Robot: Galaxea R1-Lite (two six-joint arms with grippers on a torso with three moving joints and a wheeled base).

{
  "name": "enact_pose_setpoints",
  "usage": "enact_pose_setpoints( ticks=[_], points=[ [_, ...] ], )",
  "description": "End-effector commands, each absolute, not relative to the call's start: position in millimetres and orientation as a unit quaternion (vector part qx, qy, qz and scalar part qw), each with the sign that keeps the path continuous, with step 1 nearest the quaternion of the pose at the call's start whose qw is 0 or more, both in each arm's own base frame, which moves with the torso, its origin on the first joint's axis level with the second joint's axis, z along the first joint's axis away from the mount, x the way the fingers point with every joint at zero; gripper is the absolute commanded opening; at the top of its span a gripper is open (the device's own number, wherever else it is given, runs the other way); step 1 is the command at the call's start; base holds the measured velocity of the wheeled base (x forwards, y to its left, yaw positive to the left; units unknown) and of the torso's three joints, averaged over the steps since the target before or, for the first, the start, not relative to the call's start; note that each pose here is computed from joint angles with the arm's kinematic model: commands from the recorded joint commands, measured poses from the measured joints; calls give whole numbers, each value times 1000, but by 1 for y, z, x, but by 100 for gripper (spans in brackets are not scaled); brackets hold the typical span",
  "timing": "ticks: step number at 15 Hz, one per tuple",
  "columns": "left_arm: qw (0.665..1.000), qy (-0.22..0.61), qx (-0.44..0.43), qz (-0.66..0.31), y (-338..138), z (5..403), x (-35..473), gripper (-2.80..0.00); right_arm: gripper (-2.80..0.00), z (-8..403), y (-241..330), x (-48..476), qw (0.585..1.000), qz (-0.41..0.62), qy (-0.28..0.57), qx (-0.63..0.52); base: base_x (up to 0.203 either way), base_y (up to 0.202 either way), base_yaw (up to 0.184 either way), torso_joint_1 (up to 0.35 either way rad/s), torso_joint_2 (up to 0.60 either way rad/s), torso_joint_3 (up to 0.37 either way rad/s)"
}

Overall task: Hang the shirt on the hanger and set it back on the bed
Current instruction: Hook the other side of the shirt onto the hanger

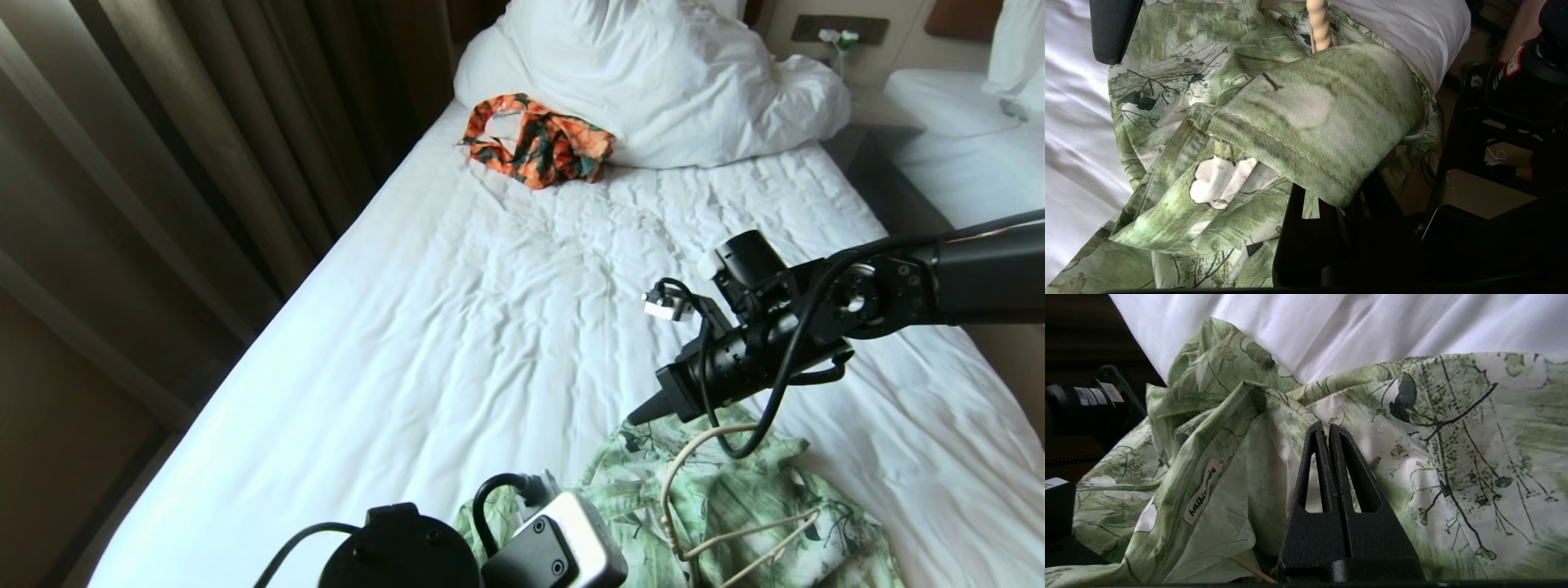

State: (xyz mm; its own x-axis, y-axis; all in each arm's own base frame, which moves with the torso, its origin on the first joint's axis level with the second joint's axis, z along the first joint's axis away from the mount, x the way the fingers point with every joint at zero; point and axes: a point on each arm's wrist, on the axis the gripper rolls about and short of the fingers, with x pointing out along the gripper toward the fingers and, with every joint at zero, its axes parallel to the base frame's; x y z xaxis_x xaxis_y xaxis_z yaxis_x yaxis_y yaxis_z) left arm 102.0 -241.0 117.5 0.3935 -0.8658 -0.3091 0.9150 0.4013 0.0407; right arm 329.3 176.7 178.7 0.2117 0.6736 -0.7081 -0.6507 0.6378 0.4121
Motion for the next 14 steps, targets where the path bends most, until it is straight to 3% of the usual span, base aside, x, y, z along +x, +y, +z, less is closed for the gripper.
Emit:
enact_pose_setpoints(
  ticks=[1, 4, 5, 14],
  points=[
    [826, 129, 106, -538, -243, 107, 101, -280, -280, 169, 184, 327, 768, 426, 477, -6, 0, 0, 0, 0, 0, 0],
    [828, 122, 101, -538, -242, 106, 101, -280, -280, 166, 189, 318, 752, 434, 494, -36, 0, 0, 0, 0, 0, 0],
    [828, 120, 101, -538, -243, 107, 101, -280, 0, 164, 188, 318, 749, 435, 498, -42, 0, 0, 0, 0, 0, 0],
    [829, 116, 98, -538, -243, 109, 101, -280, 0, 137, 187, 323, 716, 452, 525, -85, 0, 0, 0, 0, 0, 0]
  ],
)
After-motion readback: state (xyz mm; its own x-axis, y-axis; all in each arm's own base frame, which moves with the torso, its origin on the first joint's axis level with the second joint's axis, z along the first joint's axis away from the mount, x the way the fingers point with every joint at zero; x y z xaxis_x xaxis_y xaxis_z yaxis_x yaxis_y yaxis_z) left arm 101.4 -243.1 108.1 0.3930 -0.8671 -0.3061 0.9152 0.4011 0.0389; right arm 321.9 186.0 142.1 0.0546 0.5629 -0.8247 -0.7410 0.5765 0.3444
